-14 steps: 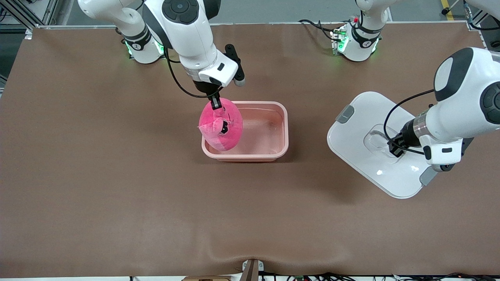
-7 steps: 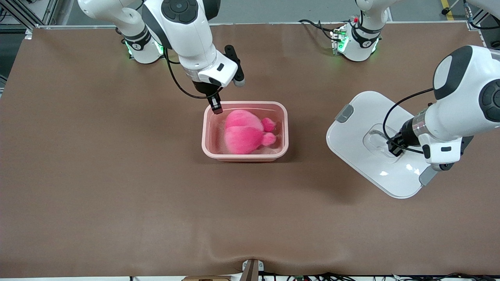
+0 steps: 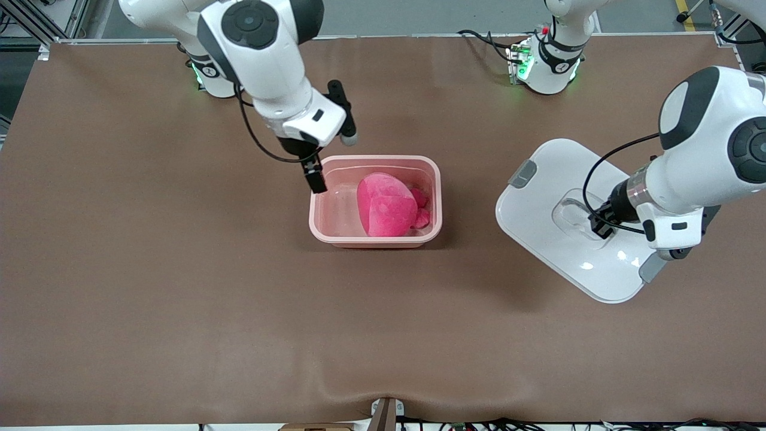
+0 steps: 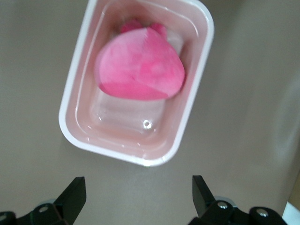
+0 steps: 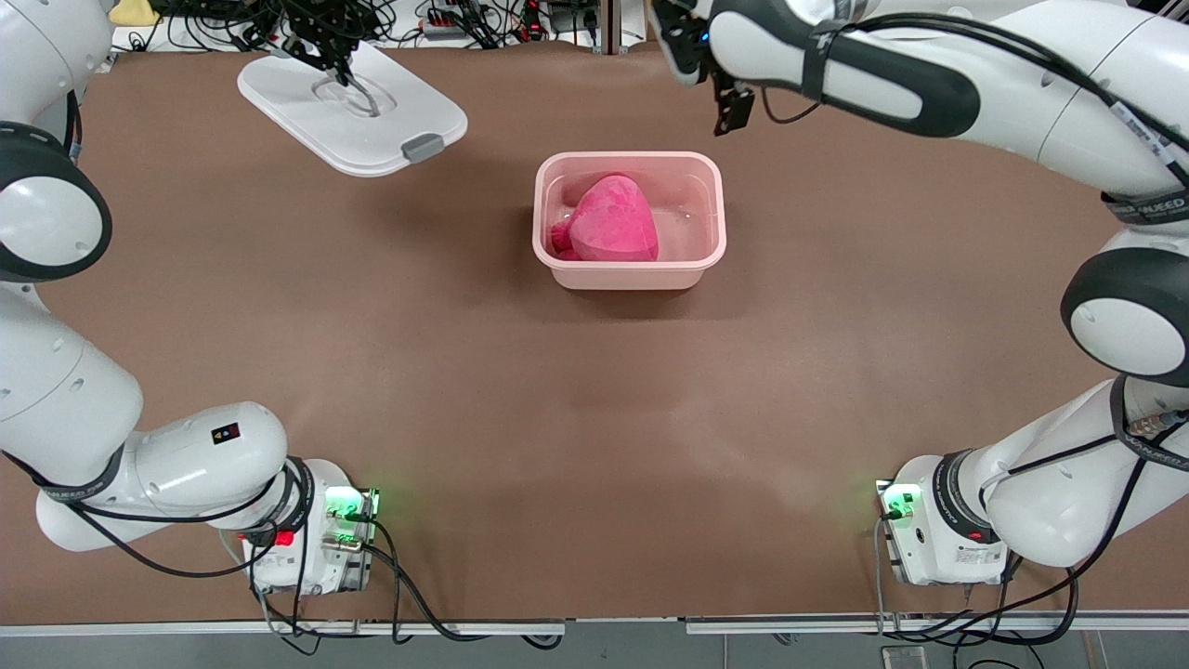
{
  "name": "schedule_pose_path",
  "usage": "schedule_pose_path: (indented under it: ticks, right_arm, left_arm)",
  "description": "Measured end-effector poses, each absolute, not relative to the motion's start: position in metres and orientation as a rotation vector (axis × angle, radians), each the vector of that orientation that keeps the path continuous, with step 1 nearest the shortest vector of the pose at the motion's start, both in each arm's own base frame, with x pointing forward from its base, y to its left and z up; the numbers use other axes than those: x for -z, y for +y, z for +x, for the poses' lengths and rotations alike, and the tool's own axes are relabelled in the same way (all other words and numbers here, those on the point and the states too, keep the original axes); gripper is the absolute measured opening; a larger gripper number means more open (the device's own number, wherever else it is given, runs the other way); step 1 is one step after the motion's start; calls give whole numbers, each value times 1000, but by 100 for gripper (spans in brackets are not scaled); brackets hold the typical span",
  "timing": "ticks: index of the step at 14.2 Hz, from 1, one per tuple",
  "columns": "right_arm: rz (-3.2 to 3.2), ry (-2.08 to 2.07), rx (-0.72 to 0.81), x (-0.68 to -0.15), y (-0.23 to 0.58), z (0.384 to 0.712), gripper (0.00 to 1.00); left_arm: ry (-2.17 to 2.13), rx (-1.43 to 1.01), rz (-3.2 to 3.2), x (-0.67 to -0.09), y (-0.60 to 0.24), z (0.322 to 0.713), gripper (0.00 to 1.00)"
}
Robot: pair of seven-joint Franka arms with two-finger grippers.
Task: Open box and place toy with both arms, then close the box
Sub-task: 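Withdraw the right gripper while the left gripper carries the lid back over the box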
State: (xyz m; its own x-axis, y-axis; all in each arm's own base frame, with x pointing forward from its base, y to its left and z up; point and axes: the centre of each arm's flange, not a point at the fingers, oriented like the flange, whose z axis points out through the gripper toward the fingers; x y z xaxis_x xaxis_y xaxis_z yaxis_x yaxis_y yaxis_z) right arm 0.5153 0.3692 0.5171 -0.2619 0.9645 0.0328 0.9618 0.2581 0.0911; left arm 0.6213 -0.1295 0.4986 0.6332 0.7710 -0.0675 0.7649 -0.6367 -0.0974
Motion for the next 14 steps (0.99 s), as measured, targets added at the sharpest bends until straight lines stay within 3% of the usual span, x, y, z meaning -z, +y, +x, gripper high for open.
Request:
schedule_pose_path:
  ticks: [3,9,14]
  right_arm:
    - [2073,2330,-115,-523,328,537,100]
    - [2521,1876,-38,-566,263,537,100]
    - [2777,1491,4,-588,102,569,100]
  left_arm:
    - [-1403,-156,-2749,-505,-166,610,7]
    - [-1590,-143,-2645,-511,-240,584,7]
    - [-1770,-101,-2583,-516,-282,572,7]
